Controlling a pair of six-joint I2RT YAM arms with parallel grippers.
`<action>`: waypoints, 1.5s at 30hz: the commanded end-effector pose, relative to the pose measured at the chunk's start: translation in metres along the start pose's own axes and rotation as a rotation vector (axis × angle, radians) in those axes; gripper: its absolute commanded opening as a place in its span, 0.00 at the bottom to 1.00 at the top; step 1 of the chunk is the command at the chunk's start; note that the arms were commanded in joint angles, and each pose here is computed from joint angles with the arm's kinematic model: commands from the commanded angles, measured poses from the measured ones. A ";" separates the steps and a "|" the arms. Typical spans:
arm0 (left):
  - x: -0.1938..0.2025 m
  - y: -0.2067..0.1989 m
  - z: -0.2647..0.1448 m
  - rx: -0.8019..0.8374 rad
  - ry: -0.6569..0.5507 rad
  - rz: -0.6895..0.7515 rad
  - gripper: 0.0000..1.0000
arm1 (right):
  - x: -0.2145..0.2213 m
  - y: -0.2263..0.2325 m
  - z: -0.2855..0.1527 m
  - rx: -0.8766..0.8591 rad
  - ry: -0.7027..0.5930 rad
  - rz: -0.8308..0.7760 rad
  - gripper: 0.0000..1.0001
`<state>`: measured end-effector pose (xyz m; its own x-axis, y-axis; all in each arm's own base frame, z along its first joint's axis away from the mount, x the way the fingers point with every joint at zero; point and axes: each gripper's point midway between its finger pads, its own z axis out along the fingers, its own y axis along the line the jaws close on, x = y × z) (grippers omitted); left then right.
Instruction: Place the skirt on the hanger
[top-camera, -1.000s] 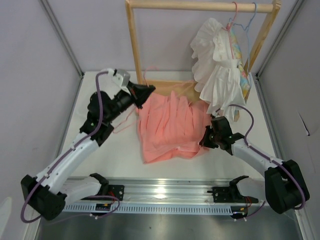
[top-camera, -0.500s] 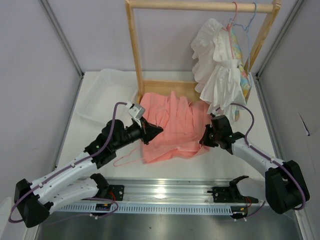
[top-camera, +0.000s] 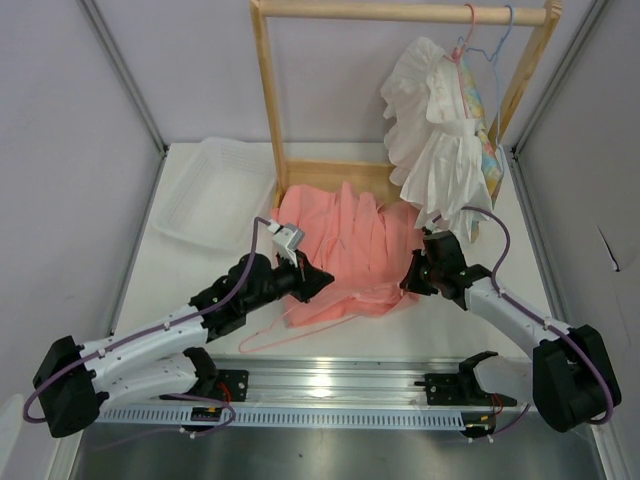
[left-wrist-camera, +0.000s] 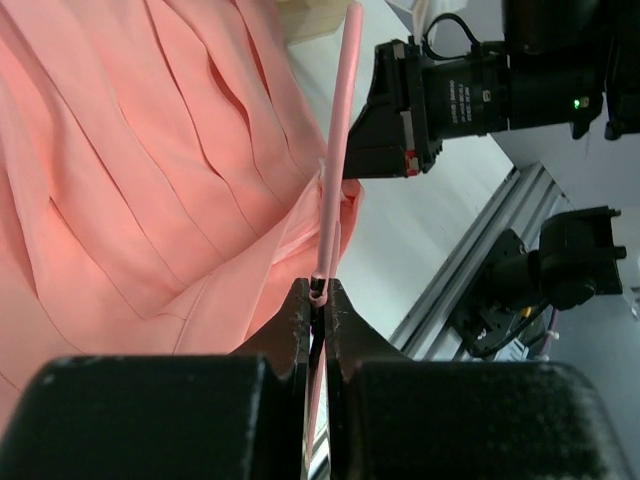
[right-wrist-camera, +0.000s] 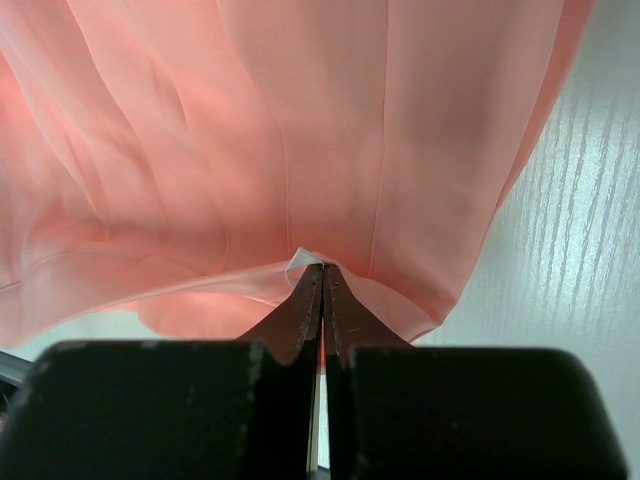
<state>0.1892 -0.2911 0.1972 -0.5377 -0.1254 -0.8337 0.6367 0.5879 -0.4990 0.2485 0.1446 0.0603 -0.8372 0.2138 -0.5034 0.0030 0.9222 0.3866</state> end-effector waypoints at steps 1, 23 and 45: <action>-0.019 -0.008 0.005 0.018 -0.093 -0.044 0.00 | -0.017 0.005 -0.009 -0.001 -0.053 -0.004 0.00; -0.006 -0.001 0.021 -0.002 -0.072 -0.084 0.00 | -0.014 0.007 -0.009 -0.007 -0.048 -0.008 0.00; -0.008 -0.002 0.032 0.008 -0.125 -0.108 0.00 | -0.007 0.011 -0.009 -0.007 -0.029 -0.027 0.00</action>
<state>0.2029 -0.3101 0.1737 -0.5736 -0.1962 -0.7953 0.5753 0.5947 -0.5616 0.2432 0.1471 0.0610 -0.8399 0.1931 -0.5073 -0.0115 0.9280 0.3723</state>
